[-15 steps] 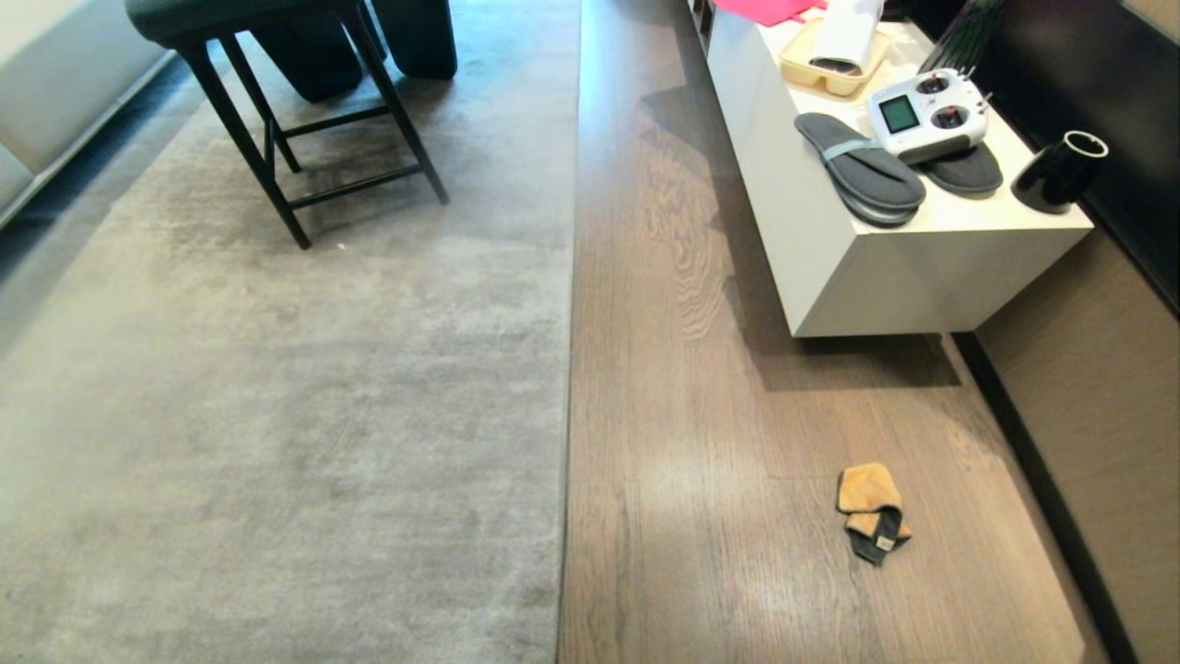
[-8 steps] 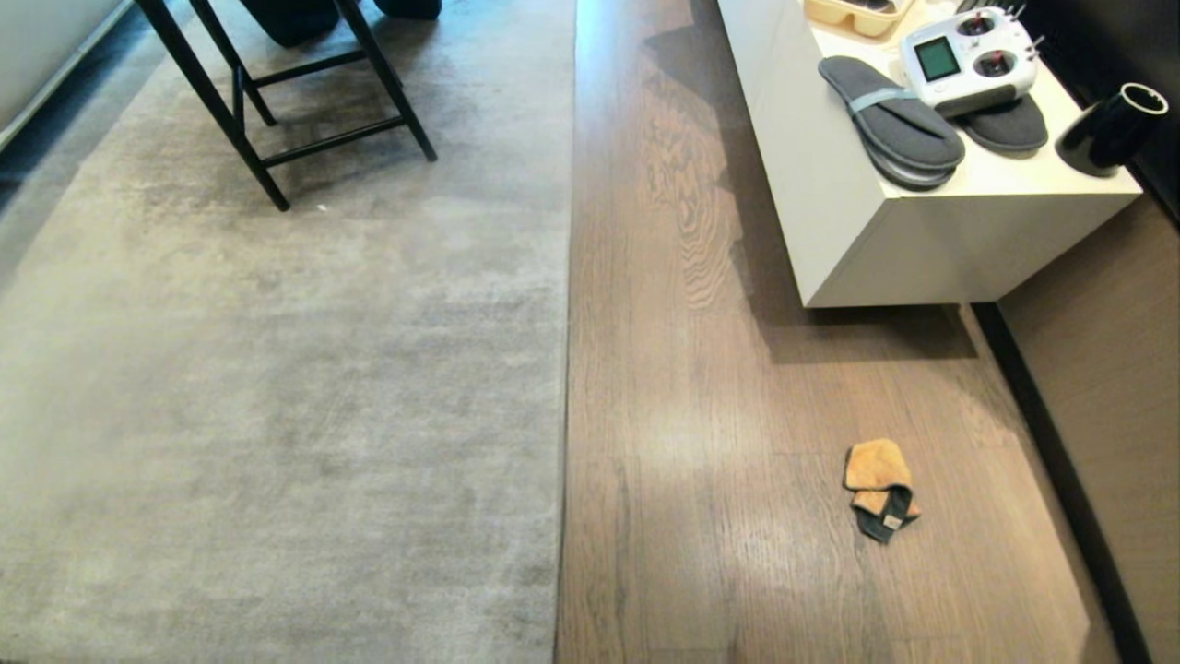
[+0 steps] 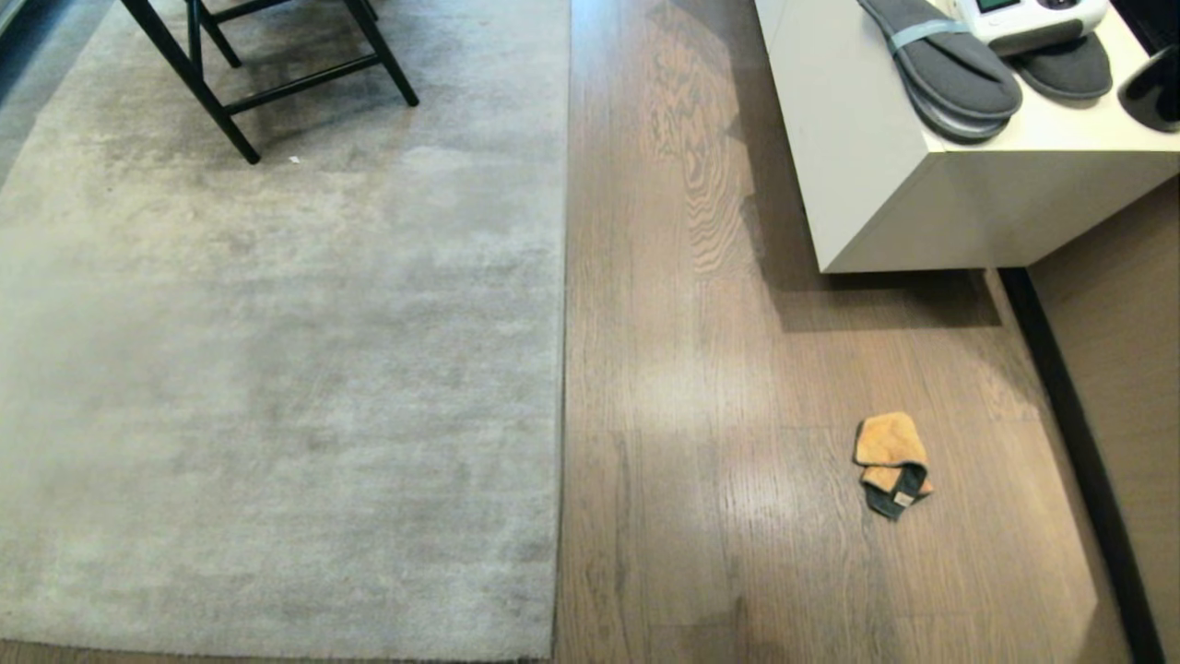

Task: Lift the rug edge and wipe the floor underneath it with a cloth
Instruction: Pick up the rag

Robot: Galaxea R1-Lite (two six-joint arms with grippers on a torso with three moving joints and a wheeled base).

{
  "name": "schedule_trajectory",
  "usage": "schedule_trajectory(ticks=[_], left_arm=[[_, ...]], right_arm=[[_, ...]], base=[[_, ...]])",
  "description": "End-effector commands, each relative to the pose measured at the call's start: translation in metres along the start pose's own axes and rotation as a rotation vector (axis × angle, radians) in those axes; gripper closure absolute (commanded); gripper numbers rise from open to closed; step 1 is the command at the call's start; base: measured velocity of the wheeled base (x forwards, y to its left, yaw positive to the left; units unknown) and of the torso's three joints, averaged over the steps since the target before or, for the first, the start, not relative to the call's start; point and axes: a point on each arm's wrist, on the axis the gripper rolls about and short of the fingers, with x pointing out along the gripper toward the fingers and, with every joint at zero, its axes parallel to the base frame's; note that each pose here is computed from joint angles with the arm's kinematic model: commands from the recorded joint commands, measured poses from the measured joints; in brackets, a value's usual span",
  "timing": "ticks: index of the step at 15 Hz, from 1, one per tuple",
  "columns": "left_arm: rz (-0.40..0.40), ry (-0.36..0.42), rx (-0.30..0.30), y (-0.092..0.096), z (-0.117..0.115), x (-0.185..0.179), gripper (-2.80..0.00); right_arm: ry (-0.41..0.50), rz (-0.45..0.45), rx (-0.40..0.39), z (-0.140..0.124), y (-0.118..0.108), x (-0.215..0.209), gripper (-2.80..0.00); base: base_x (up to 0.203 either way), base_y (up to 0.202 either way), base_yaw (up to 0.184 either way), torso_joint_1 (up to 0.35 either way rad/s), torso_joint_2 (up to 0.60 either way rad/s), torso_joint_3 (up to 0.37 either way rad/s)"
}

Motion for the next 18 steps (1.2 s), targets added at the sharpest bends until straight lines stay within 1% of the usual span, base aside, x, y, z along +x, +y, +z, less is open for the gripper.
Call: schedule_trajectory(ticks=[1, 18], left_arm=[[0.0, 0.001, 0.0, 0.0, -0.0002, 0.0, 0.0], [0.0, 0.001, 0.0, 0.0, 0.0, -0.0001, 0.0]], right_arm=[[0.001, 0.002, -0.001, 0.0, 0.0, 0.0001, 0.0], [0.002, 0.0, -0.001, 0.0, 0.0, 0.0001, 0.0]], base=[[0.0, 0.0, 0.0, 0.004, 0.01, -0.201], [0.0, 0.0, 0.0, 0.002, 0.0, -0.198]])
